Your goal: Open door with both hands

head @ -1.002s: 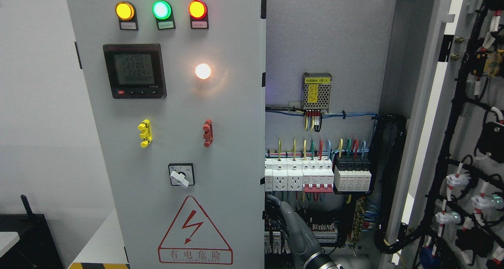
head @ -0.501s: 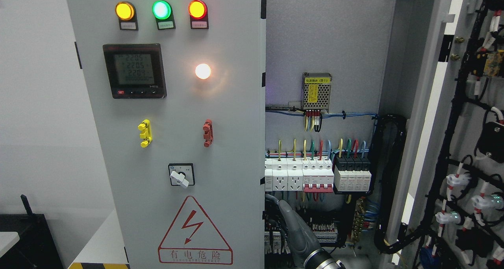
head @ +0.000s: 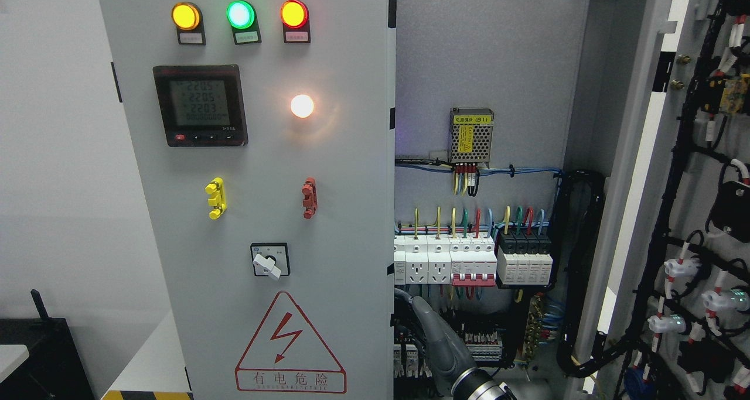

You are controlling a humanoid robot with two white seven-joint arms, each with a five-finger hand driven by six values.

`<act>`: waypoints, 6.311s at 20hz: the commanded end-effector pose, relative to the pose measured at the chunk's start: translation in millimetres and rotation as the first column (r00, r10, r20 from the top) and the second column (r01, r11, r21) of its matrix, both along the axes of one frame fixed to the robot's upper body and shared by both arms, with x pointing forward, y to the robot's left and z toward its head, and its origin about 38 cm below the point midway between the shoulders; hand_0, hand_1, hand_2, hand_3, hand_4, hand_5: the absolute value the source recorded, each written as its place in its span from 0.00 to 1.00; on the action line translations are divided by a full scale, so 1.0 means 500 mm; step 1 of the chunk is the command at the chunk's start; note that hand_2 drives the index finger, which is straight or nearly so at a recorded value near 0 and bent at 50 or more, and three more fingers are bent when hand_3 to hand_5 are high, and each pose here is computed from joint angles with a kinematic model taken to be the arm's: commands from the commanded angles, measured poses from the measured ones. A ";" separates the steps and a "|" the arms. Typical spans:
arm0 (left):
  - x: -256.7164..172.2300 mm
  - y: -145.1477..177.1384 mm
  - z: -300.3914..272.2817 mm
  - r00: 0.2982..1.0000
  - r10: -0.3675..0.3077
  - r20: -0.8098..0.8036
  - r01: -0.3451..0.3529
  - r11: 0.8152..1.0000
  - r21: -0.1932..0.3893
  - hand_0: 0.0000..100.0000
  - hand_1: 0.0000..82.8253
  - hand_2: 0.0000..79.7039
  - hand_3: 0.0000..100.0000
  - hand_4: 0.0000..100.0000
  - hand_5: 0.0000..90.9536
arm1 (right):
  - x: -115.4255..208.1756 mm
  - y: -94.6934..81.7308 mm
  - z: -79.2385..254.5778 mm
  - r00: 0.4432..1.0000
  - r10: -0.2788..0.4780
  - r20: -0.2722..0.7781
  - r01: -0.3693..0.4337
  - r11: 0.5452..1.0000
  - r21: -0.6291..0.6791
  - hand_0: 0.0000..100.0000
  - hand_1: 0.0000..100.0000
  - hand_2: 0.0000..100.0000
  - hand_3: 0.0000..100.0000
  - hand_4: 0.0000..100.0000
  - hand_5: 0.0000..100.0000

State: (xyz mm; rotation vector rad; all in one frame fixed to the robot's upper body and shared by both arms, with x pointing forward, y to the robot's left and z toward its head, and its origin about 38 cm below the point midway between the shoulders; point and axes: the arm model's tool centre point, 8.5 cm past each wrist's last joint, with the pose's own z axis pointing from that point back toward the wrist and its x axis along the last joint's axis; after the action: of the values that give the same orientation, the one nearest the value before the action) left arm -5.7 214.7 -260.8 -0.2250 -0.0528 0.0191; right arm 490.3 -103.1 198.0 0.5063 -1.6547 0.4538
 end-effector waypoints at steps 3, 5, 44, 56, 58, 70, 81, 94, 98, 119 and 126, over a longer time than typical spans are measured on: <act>-0.018 0.000 0.000 1.000 0.003 -0.013 -0.003 1.000 0.000 0.00 0.00 0.00 0.00 0.03 0.00 | 0.009 -0.003 0.001 1.000 0.001 -0.004 -0.001 1.000 -0.006 0.11 0.00 0.00 0.00 0.00 0.00; -0.018 0.000 0.000 1.000 0.001 -0.015 -0.001 1.000 0.000 0.00 0.00 0.00 0.00 0.03 0.00 | 0.013 -0.004 0.003 1.000 -0.001 -0.004 0.001 1.000 -0.008 0.11 0.00 0.00 0.00 0.00 0.00; -0.018 0.000 0.000 1.000 0.001 -0.013 -0.001 1.000 0.000 0.00 0.00 0.00 0.00 0.03 0.00 | 0.022 -0.008 0.019 0.997 0.080 -0.012 -0.080 0.997 0.013 0.11 0.00 0.00 0.00 0.00 0.00; -0.018 0.000 0.000 1.000 0.001 -0.013 -0.001 1.000 0.000 0.00 0.00 0.00 0.00 0.03 0.00 | 0.021 -0.001 0.023 0.993 0.122 -0.007 -0.122 0.993 0.009 0.11 0.00 0.00 0.00 0.00 0.00; -0.018 0.000 0.000 1.000 0.001 -0.013 -0.001 1.000 0.000 0.00 0.00 0.00 0.00 0.03 0.00 | 0.019 0.001 0.024 0.990 0.139 -0.004 -0.139 0.990 0.007 0.11 0.00 0.00 0.00 0.00 0.00; -0.016 0.000 0.000 1.000 0.001 -0.013 -0.001 1.000 0.000 0.00 0.00 0.00 0.00 0.03 0.00 | 0.021 0.004 0.032 0.984 0.177 0.001 -0.177 0.984 0.001 0.11 0.00 0.00 0.00 0.00 0.00; -0.018 0.000 0.000 1.000 0.001 -0.013 -0.001 1.000 0.000 0.00 0.00 0.00 0.00 0.03 0.00 | 0.015 0.009 0.032 0.975 0.224 -0.002 -0.224 0.974 0.007 0.11 0.00 0.00 0.00 0.00 0.00; -0.018 0.000 0.000 1.000 0.001 -0.013 -0.001 1.000 0.000 0.00 0.00 0.00 0.00 0.03 0.00 | -0.003 0.021 0.029 0.949 0.314 0.006 -0.314 0.949 0.000 0.11 0.00 0.00 0.00 0.00 0.00; -0.018 0.000 0.000 1.000 0.001 -0.013 -0.001 1.000 0.000 0.00 0.00 0.00 0.00 0.03 0.00 | -0.009 0.026 0.034 0.938 0.347 0.008 -0.347 0.937 0.050 0.11 0.00 0.00 0.00 0.00 0.00; -0.018 0.000 0.000 1.000 0.001 -0.015 -0.001 1.000 0.000 0.00 0.00 0.00 0.00 0.03 0.00 | -0.057 0.053 0.036 0.881 0.472 0.037 -0.473 0.878 0.077 0.11 0.00 0.00 0.00 0.00 0.00; -0.018 0.000 0.000 1.000 0.001 -0.015 -0.001 1.000 0.000 0.00 0.00 0.00 0.00 0.03 0.00 | -0.078 0.067 0.031 0.853 0.521 0.043 -0.522 0.848 0.086 0.11 0.00 0.00 0.00 0.00 0.00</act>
State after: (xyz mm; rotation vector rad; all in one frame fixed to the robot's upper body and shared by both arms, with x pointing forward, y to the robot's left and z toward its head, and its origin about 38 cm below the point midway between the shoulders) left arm -6.2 214.7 -260.8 -0.2251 -0.0485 0.0197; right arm 460.9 -77.4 211.5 1.0041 -1.5483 0.7556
